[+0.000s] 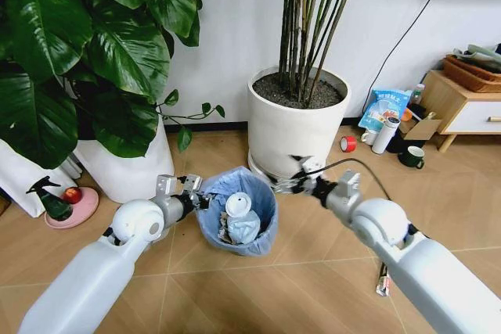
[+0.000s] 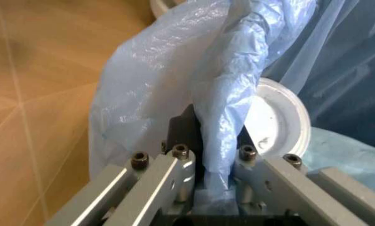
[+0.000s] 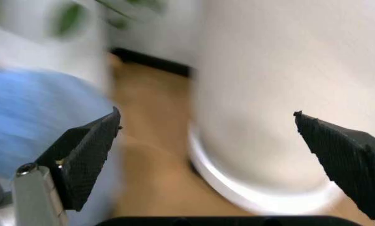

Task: Pick up the trash bin and place the garbage on the floor into it.

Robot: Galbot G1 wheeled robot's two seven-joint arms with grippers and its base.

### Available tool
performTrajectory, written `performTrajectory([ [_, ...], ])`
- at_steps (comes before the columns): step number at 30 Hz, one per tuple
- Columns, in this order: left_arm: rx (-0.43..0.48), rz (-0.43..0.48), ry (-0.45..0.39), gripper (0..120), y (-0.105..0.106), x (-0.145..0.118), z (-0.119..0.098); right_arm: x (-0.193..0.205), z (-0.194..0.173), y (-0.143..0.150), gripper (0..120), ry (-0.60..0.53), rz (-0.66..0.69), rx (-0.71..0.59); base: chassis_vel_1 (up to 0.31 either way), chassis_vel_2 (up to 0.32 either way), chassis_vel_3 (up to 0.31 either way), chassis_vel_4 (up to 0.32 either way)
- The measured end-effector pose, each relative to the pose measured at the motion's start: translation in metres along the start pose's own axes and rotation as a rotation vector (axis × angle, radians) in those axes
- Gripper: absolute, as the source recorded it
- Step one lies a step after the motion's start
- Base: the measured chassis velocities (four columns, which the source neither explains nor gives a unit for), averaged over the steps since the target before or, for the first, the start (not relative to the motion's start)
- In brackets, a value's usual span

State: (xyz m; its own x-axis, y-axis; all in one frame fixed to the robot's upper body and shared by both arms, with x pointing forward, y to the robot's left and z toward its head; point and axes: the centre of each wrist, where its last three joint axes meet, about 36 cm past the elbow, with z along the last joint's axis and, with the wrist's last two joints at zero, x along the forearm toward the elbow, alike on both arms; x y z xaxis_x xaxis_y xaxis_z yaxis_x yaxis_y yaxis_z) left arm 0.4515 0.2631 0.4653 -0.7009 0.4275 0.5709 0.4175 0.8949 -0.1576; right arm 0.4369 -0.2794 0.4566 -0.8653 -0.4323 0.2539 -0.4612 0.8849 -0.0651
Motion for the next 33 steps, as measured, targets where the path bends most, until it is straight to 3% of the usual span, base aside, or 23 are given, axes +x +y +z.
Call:
performTrajectory([
  [5, -0.010, -0.019, -0.023, 2, -0.002, 0.010, -0.002, 0.018, 0.078, -0.034, 100, 0.173, 0.292, -0.082, 0.000, 0.000, 0.000, 0.000],
  [6, -0.010, -0.019, -0.023, 2, -0.002, 0.010, -0.002, 0.018, 0.078, -0.034, 100, 0.173, 0.292, -0.082, 0.000, 0.000, 0.000, 0.000],
  [9, -0.011, -0.018, -0.039, 2, -0.004, 0.013, -0.008, 0.039, 0.130, -0.049, 100, 0.276, 0.426, -0.129, 0.000, 0.000, 0.000, 0.000],
  [13, -0.023, -0.019, -0.047, 2, -0.004, 0.019, -0.011, 0.066, 0.169, -0.052, 100, 0.362, 0.526, -0.213, 0.000, 0.000, 0.000, 0.000],
  [19, -0.032, -0.018, -0.049, 2, -0.005, 0.022, -0.012, 0.093, 0.198, -0.054, 100, 0.420, 0.594, -0.282, 0.000, 0.000, 0.000, 0.000],
  [22, -0.036, -0.004, -0.046, 2, -0.010, 0.023, -0.010, 0.115, 0.227, -0.055, 100, 0.474, 0.661, -0.376, 0.000, 0.000, 0.000, 0.000],
  [33, -0.047, 0.007, -0.038, 2, -0.016, 0.024, -0.007, 0.111, 0.267, -0.038, 100, 0.537, 0.717, -0.514, 0.000, 0.000, 0.000, 0.000],
])
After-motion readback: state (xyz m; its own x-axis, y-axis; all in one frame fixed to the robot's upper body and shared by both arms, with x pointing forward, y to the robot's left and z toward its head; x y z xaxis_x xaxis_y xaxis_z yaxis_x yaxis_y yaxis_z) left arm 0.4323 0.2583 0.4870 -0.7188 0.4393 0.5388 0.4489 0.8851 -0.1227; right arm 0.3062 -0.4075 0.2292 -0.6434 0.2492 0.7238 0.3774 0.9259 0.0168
